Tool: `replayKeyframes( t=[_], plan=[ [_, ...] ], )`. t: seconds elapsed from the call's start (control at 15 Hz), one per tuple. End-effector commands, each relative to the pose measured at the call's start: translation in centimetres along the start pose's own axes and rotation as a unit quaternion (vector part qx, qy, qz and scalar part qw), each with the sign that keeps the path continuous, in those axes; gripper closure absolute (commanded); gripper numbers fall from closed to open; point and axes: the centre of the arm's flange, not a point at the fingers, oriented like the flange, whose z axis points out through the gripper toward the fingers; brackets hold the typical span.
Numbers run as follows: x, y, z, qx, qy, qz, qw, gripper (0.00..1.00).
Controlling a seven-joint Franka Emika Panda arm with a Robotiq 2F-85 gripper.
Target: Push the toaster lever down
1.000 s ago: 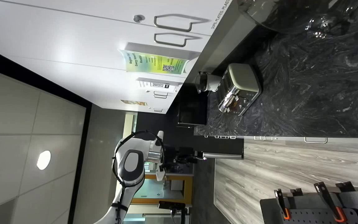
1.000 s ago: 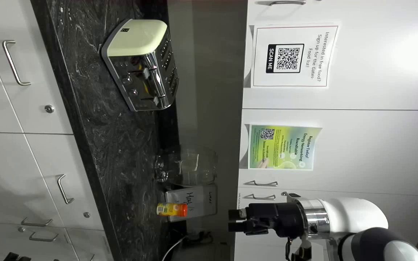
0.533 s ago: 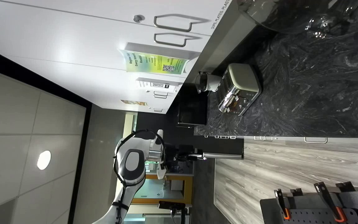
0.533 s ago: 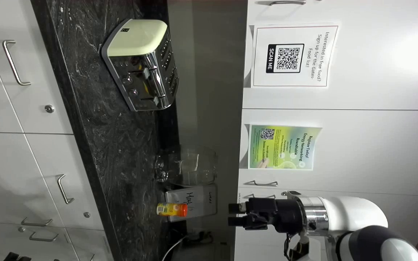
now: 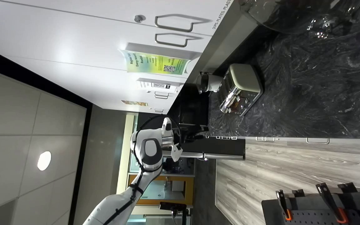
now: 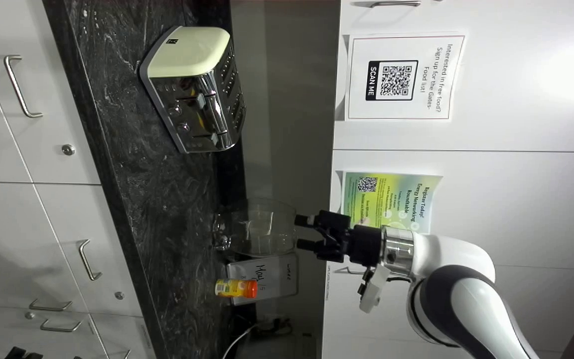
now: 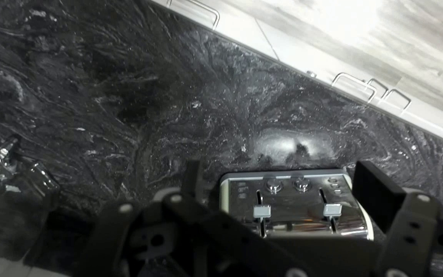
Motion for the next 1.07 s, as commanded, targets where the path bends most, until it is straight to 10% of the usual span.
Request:
replayKeyframes(
  t=[0.0, 1.0],
  plan=[
    [4.4, -1.4, 3.3, -0.032, 0.03, 0.018, 0.9989, 0.0],
    [10.8, -4.2, 11.1, -0.037, 0.047, 0.017, 0.9981, 0.0]
  ],
)
